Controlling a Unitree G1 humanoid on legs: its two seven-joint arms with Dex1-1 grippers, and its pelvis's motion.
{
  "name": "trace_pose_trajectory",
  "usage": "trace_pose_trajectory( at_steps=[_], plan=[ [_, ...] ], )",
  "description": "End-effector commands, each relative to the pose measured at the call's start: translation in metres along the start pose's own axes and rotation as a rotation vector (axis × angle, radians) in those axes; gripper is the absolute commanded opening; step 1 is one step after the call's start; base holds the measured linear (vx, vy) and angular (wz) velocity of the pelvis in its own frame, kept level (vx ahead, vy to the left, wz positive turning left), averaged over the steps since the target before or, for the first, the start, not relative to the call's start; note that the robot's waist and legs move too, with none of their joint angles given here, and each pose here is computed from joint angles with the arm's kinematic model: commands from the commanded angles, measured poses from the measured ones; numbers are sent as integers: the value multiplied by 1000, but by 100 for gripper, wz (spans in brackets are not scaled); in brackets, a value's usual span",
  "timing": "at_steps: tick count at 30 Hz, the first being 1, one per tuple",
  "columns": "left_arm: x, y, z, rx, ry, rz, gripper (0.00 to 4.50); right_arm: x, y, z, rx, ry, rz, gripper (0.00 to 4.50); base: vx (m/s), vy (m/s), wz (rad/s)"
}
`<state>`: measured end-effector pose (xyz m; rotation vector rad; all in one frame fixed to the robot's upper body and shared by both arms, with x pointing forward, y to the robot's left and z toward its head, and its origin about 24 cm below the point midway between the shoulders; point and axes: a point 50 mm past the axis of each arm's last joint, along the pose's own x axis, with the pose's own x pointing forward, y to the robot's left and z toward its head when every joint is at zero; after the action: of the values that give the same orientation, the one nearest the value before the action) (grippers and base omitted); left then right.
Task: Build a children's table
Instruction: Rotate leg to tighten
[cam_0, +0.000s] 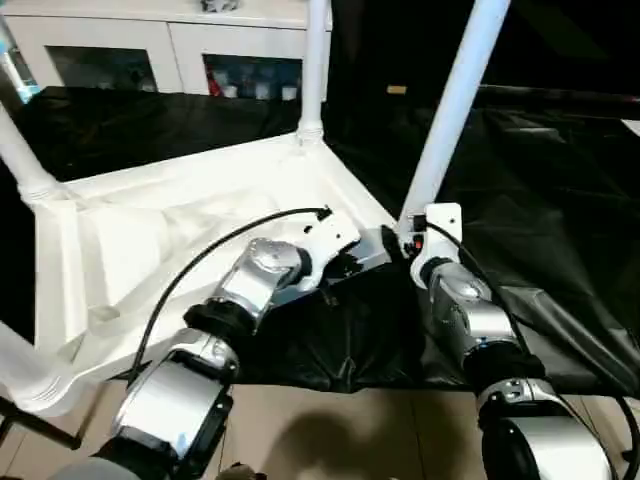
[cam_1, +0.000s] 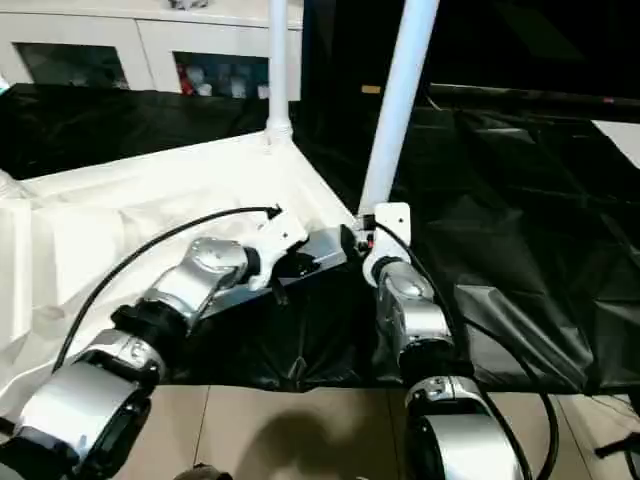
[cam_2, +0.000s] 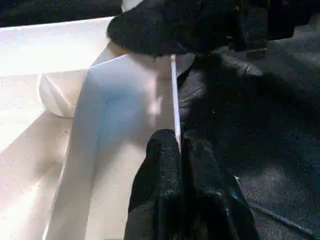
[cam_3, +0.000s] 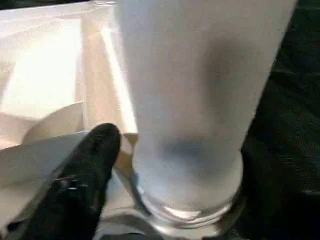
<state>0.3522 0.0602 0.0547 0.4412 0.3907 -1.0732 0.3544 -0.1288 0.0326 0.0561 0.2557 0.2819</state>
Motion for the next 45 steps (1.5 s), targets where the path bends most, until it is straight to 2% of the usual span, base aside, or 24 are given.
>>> trace_pose_trajectory(
  at_steps=[1,3,7,13,16,21,27,43,45],
  plan=[
    [11,-20,16,70,-94,-144,0,5,26,11,-55,-41,168,429,0,0,0],
    [2,-17,9,88,-87,-186,0,-2,12,12,-120,-17,233,440,0,0,0],
    [-11,-13,0,120,-70,-255,0,-17,-6,9,-220,51,392,440,0,0,0],
    [-24,-11,-5,144,-65,-331,0,-34,-15,9,-288,105,593,440,0,0,0],
    [-31,-9,-8,149,-62,-381,0,-45,-19,8,-318,170,718,440,0,0,0],
    [-38,-9,-10,151,-57,-434,0,-52,-22,4,-326,253,800,440,0,0,0],
    [-43,-12,-12,147,-51,-494,0,-54,-21,7,-293,239,834,440,0,0,0],
    [-48,-13,-18,142,-21,-516,0,-63,-16,-1,-264,278,899,290,0,0,0],
    [-47,-13,-18,141,-22,-511,0,-63,-16,-2,-262,278,899,286,0,0,0]
  ],
)
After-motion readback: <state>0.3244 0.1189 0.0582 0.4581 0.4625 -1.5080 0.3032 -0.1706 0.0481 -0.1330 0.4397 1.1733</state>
